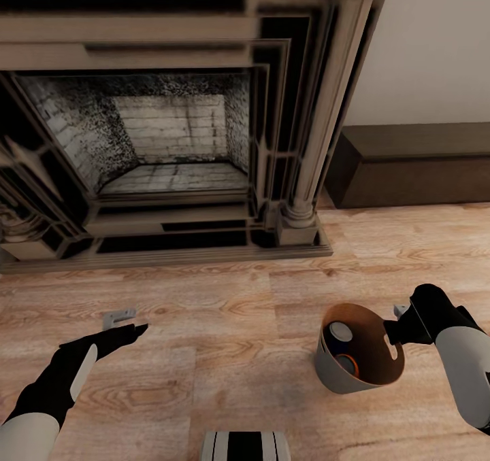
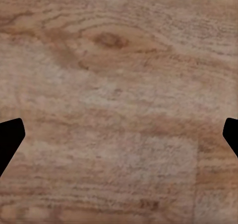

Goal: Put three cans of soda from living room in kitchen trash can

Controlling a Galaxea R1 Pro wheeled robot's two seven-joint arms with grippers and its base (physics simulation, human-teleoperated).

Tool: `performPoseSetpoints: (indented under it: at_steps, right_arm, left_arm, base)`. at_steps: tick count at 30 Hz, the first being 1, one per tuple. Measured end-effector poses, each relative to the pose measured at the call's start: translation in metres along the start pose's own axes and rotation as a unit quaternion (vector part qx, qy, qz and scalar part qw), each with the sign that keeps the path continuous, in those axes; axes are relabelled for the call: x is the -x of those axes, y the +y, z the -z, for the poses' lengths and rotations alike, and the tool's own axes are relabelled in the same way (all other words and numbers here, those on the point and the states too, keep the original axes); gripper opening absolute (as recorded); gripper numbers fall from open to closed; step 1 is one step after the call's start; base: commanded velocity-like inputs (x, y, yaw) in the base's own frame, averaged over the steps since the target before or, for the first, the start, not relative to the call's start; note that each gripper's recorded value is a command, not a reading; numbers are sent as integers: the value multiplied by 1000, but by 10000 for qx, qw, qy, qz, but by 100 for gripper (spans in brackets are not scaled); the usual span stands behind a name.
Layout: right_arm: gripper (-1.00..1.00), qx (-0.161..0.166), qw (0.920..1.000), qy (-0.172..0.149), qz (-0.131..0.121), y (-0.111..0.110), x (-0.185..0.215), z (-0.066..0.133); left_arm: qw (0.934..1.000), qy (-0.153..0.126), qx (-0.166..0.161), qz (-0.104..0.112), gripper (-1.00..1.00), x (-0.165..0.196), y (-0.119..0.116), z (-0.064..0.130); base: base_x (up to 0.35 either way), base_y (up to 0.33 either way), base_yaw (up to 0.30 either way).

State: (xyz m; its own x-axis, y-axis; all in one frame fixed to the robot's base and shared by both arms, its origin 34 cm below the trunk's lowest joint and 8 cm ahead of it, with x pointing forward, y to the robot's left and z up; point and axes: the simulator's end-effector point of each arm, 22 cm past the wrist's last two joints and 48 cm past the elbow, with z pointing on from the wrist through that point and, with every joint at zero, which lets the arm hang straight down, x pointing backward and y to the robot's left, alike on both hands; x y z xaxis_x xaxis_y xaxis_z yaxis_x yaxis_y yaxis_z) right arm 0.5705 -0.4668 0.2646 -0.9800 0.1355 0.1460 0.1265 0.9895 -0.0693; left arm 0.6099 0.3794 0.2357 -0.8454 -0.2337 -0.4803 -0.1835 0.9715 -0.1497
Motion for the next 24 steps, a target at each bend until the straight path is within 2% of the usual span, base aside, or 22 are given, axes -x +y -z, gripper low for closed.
performPoseSetpoints:
  at_steps: [10,11,12,13,24]
  right_arm:
    - [-100,0,10000,-1,0,0,0,0]
    - [100,1,10000,-1,0,0,0,0]
    - [100,-228,9994,120,227,5,-5,-7]
    - [100,-126,9997,115,173,11,-5,-7]
    - [100,-123,9997,115,170,11,-5,-7]
  left_arm:
    - [10000,-33,7,-5,100,-1,1,-1]
    - [10000,-33,7,-4,100,-2,1,-1]
    - [10000,-27,10,-5,100,-2,1,-2]
    - [10000,-30,11,-6,100,-2,1,-2]
    - [10000,-33,10,-4,100,-2,2,-2]
  base:
    - [0,0,0]
    - [0,0,0]
    - [0,0,0]
    - [0,0,0]
    - [0,0,0]
